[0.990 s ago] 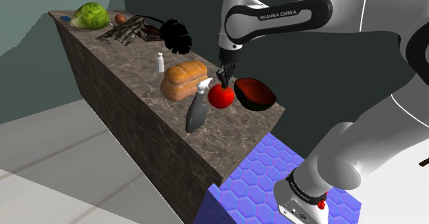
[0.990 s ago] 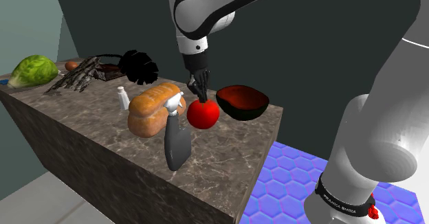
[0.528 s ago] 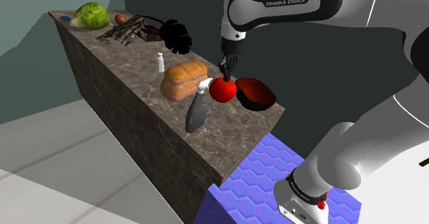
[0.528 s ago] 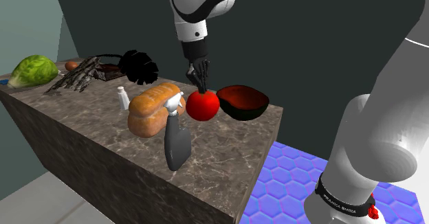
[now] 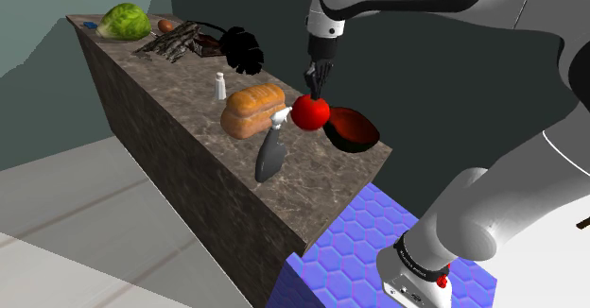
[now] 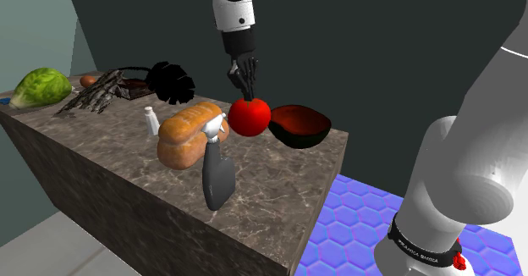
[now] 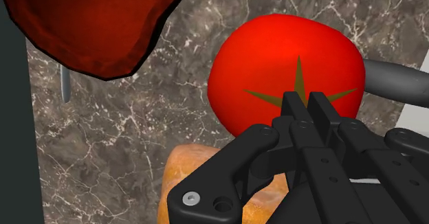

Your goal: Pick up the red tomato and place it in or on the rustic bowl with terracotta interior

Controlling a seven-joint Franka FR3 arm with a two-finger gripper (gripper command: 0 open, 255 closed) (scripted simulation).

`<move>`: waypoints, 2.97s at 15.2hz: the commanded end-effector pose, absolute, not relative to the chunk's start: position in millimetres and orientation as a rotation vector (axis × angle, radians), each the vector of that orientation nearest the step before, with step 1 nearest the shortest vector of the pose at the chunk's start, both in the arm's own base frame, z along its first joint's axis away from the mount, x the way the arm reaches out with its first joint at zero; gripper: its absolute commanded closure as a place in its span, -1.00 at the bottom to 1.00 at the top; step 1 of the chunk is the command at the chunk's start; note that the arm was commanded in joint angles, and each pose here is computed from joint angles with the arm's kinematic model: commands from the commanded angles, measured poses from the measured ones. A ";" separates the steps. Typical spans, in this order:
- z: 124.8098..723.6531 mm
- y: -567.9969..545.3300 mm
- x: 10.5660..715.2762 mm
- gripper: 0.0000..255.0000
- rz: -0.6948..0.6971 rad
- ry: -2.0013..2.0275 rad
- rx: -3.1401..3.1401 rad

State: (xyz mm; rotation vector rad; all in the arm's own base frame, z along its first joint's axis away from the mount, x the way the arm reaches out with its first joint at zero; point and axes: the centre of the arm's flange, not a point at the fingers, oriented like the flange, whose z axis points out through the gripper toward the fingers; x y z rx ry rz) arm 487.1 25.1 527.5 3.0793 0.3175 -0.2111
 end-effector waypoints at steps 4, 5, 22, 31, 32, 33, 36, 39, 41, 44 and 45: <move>553.6 25.3 487.2 1.00 -0.211 0.317 3.079; 558.9 25.3 487.2 1.00 -0.211 0.317 3.079; 626.8 -157.8 442.0 1.00 -0.211 0.317 3.079; 606.6 -192.6 433.4 1.00 -0.211 0.317 3.079; 601.3 -192.6 433.4 1.00 -0.211 0.317 3.079; 596.0 -192.6 433.4 1.00 -0.211 0.317 3.079; 580.2 -192.6 433.4 1.00 -0.211 0.317 3.079; 564.4 -192.6 433.4 1.00 -0.211 0.317 3.079; 553.8 -192.6 433.4 1.00 -0.211 0.317 3.079; 538.0 -192.6 433.4 1.00 -0.211 0.317 3.079; 532.7 -192.6 433.4 1.00 -0.211 0.317 3.079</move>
